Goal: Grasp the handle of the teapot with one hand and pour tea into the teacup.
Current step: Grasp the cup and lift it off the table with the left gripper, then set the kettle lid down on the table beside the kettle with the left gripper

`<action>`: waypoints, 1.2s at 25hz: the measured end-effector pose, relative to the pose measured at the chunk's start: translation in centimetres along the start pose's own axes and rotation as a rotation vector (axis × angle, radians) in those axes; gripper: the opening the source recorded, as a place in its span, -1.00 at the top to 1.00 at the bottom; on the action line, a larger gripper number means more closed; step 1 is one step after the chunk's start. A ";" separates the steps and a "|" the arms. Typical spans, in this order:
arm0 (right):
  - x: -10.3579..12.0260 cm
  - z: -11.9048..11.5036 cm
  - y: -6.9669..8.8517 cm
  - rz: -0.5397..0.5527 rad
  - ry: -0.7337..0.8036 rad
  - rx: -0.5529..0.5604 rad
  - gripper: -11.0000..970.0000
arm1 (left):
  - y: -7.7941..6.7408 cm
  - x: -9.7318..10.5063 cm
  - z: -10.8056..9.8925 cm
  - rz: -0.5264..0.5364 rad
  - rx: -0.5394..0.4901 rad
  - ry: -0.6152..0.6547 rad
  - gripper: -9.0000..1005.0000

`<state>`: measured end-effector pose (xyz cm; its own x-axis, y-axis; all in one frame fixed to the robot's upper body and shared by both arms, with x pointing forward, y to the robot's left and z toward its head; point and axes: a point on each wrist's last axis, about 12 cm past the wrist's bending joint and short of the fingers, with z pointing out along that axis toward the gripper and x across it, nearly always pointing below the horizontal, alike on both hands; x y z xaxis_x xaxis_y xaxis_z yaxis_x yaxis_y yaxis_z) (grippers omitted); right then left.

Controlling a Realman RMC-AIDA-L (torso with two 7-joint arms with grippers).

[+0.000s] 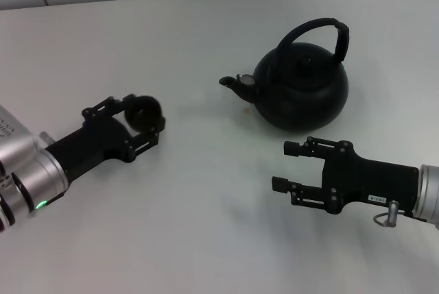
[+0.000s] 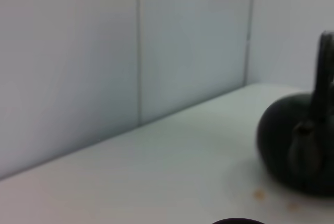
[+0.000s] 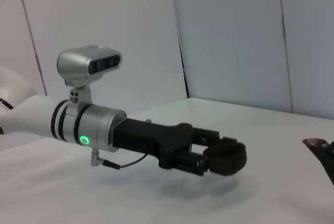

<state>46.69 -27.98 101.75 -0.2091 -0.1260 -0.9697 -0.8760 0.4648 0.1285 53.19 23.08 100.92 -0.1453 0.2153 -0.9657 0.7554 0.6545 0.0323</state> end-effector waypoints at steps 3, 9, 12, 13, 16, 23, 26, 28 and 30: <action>0.0 0.0 0.0 0.000 0.000 0.000 -0.43 | -0.3 -0.8 0.6 0.001 0.057 -0.022 -0.37; 0.2 -0.2 0.1 0.005 0.001 0.004 -0.43 | -1.1 -2.0 2.6 0.041 0.145 -0.011 -0.37; 0.2 -0.2 0.2 0.007 0.001 0.004 -0.43 | -1.3 -2.4 3.3 0.052 0.160 -0.003 -0.37; 0.2 -0.2 0.2 0.009 0.000 0.003 -0.43 | -1.3 -2.4 3.5 0.053 0.161 0.000 -0.37; 0.3 -0.2 0.3 0.014 -0.002 0.002 -0.43 | -1.4 -2.6 3.9 0.058 0.164 0.008 -0.37; 0.3 -0.2 0.4 0.016 -0.003 0.002 -0.43 | -1.3 -2.6 4.1 0.058 0.158 0.014 -0.37; 0.3 -0.2 0.4 0.017 -0.004 0.001 -0.43 | -1.5 -2.2 4.2 0.074 0.144 0.036 -0.37; 0.3 -0.2 0.4 0.017 -0.004 0.001 -0.43 | -1.7 -1.9 4.2 0.093 0.132 0.048 -0.37; 0.3 -0.2 0.4 0.017 -0.004 0.001 -0.43 | -1.9 -1.7 4.2 0.098 0.127 0.054 -0.37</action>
<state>46.18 -27.99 101.51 -0.2219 -0.1147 -0.9683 -0.8722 0.4674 0.1445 54.72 18.42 101.41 -0.0983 0.3144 -0.9442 0.8418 0.5323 0.0897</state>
